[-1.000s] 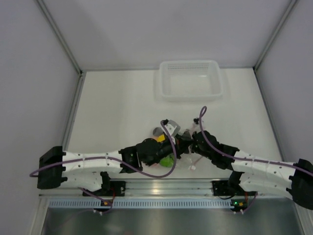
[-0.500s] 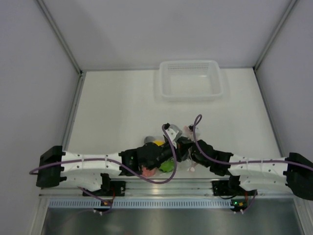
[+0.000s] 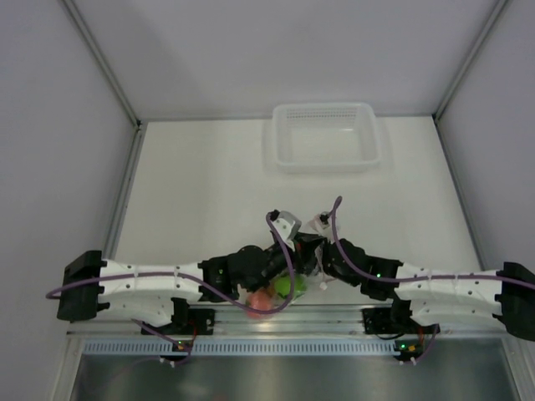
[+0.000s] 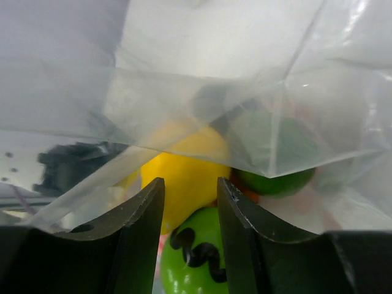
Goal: Open the zip-top bag and remove the fake food
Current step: Adjust the zipper food storage bag at the center of the board.
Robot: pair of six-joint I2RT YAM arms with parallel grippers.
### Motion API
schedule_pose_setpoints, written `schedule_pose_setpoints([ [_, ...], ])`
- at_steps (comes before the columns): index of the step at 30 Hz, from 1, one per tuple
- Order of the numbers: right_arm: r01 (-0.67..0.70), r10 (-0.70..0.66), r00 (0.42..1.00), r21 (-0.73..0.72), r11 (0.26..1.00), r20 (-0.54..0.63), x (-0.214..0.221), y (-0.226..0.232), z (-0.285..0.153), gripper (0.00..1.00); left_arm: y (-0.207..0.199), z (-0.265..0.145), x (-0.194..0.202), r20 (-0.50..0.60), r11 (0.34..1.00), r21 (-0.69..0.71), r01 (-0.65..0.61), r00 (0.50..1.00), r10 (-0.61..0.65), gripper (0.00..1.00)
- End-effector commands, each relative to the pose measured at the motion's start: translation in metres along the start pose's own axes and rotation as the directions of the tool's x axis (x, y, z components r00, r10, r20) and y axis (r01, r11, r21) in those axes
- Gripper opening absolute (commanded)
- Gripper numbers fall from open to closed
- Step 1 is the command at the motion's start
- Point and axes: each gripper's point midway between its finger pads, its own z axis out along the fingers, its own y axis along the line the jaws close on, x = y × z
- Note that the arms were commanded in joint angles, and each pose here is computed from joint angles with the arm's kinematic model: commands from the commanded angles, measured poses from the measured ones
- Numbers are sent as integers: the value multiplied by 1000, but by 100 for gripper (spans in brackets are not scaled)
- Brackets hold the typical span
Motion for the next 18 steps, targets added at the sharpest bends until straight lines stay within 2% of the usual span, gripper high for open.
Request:
schedule_pose_setpoints([
  [1, 234, -231, 970, 33, 972, -70, -2, 8, -5, 41, 8, 1, -5, 38, 999, -39, 12, 999, -10, 0],
  [3, 348, -341, 932, 38, 937, -123, 1, 1, -10, 41, 14, 0, -2, 39, 998, -65, 11, 999, -9, 0],
  [6, 398, -397, 902, -29, 917, -168, 7, 1, -21, 39, 20, -3, 3, 34, 996, -85, 14, 999, -12, 0],
  [9, 375, -380, 907, -65, 925, -183, 5, 3, -30, 39, 25, -6, 14, 16, 995, -97, 21, 1000, -20, 0],
  [11, 365, -375, 905, -84, 927, -202, 7, 3, -32, 42, 28, -8, 21, 6, 994, -104, 23, 1000, -23, 0],
  [14, 333, -378, 882, -195, 922, -281, 27, 12, -37, 47, 31, -10, 24, 4, 993, -116, 29, 1000, -29, 0],
  [18, 311, -376, 873, -239, 920, -310, 35, 18, -38, 54, 38, -13, 27, 6, 989, -140, 38, 999, -37, 0],
])
